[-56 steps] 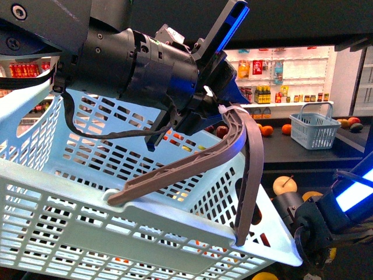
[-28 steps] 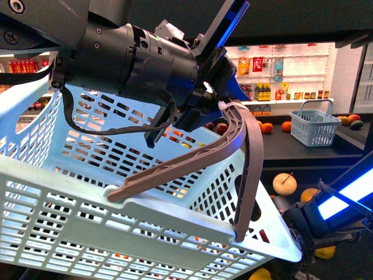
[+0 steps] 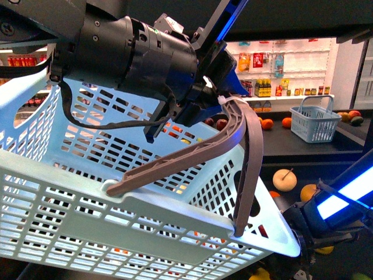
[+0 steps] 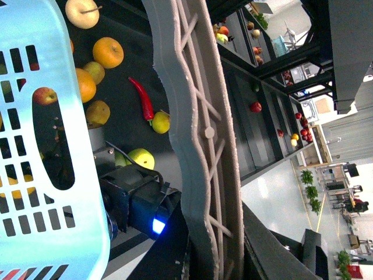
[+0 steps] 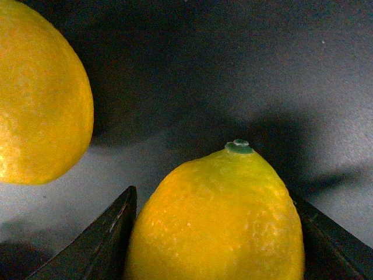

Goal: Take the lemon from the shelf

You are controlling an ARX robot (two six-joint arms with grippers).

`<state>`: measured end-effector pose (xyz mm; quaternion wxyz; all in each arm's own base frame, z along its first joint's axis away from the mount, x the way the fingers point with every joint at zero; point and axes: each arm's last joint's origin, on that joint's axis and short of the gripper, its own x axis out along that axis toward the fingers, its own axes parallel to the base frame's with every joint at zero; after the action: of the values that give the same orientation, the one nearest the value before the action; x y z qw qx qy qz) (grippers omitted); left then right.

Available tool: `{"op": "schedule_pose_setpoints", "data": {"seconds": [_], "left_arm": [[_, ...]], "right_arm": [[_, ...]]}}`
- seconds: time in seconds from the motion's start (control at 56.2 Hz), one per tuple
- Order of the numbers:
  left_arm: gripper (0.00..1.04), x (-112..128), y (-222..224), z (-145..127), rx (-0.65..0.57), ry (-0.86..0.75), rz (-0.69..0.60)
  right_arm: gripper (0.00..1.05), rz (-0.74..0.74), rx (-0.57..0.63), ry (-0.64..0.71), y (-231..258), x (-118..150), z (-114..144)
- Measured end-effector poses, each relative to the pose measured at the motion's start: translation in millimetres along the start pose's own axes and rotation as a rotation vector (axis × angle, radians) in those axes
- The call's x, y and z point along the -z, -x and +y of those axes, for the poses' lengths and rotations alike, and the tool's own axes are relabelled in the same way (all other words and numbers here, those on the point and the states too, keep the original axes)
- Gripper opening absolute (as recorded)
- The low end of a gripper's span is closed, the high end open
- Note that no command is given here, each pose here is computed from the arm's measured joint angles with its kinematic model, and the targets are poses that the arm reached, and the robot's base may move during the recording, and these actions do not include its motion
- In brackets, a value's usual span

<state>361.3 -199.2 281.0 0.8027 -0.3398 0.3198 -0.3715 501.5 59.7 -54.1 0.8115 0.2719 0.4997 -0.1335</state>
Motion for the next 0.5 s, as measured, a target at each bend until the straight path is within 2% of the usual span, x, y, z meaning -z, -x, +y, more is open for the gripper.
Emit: {"op": "schedule_pose_setpoints", "data": {"seconds": [0.178,0.285,0.391,0.498], "left_arm": [[0.11,0,0,0,0.0,0.0,-0.001],[0.11,0,0,0,0.0,0.0,0.0],[0.11,0,0,0,0.0,0.0,0.0],[0.11,0,0,0,0.0,0.0,-0.001]], "right_arm": [[0.65,-0.108,0.026,-0.03,30,-15,-32],[0.65,-0.228,0.067,-0.037,55,-29,-63],[0.65,-0.289,0.084,-0.071,78,-38,-91],[0.65,-0.351,0.078,-0.093,105,-44,-107]]}}
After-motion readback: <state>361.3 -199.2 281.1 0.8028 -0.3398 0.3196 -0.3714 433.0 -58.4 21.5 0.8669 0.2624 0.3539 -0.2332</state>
